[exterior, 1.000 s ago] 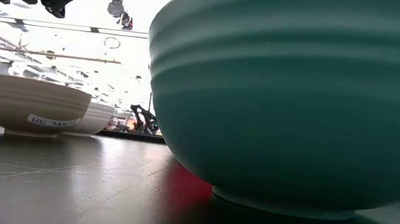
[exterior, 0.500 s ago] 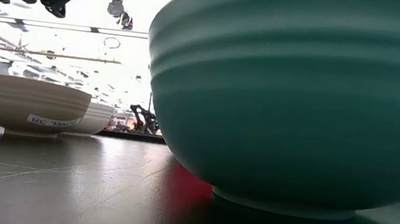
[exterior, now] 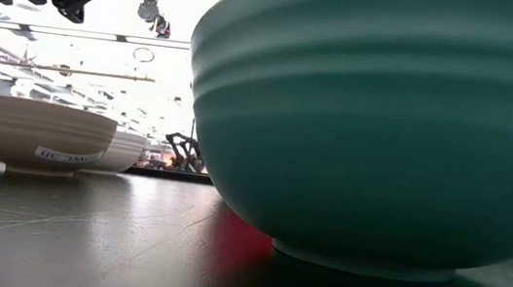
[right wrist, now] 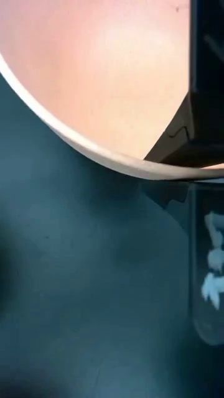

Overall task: Nest bowls inside each other
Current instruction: Stack the light orange bowl on the orange bowl

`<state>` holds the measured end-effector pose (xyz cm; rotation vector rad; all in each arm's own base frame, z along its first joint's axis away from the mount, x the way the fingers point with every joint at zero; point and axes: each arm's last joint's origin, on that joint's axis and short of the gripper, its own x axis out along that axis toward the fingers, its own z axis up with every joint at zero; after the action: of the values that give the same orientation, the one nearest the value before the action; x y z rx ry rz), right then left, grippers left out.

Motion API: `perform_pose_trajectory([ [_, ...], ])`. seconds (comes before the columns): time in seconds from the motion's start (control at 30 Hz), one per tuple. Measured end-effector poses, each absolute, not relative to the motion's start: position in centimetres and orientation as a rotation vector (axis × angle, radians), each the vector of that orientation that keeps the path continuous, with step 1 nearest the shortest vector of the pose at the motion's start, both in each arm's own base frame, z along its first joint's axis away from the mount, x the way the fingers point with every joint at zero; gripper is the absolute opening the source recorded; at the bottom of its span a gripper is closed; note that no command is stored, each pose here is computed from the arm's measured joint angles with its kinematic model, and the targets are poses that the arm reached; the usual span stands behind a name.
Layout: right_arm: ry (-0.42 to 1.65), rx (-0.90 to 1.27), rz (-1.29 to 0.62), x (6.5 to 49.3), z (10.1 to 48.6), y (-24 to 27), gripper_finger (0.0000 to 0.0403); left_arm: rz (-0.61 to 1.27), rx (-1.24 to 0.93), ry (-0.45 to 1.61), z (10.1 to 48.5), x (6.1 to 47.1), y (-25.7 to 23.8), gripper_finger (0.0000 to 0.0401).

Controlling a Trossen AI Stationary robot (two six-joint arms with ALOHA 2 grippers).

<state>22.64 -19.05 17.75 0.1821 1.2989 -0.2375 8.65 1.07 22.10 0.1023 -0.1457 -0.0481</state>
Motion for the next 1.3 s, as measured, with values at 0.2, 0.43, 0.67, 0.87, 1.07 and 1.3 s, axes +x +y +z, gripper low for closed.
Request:
perform_pose_trajectory([
  [0.2,1.348,0.075,-0.284,23.0,18.2,-18.1,0.0002,-0.048,0.100,-0.138,22.0,8.7,1.1,0.0200],
  [0.43,1.291,-0.006,-0.326,23.3,20.2,-17.2,0.0001,-0.048,0.093,-0.122,21.9,8.7,1.1,0.0200],
  [0.67,1.219,-0.030,-0.309,24.5,24.6,-15.3,0.0001,-0.048,0.086,-0.122,21.9,8.7,1.1,0.0200],
  [0.87,1.151,-0.063,-0.176,26.7,28.6,-11.9,0.0000,-0.048,0.085,-0.122,21.9,8.7,1.1,0.0200],
  [1.07,1.092,-0.107,-0.106,28.3,30.4,-8.8,0.0000,-0.048,0.083,-0.123,21.9,8.7,1.1,0.0200],
  [1.3,1.079,-0.108,-0.059,29.1,30.4,-6.3,0.0000,-0.048,0.084,-0.123,21.9,8.7,1.1,0.0200],
])
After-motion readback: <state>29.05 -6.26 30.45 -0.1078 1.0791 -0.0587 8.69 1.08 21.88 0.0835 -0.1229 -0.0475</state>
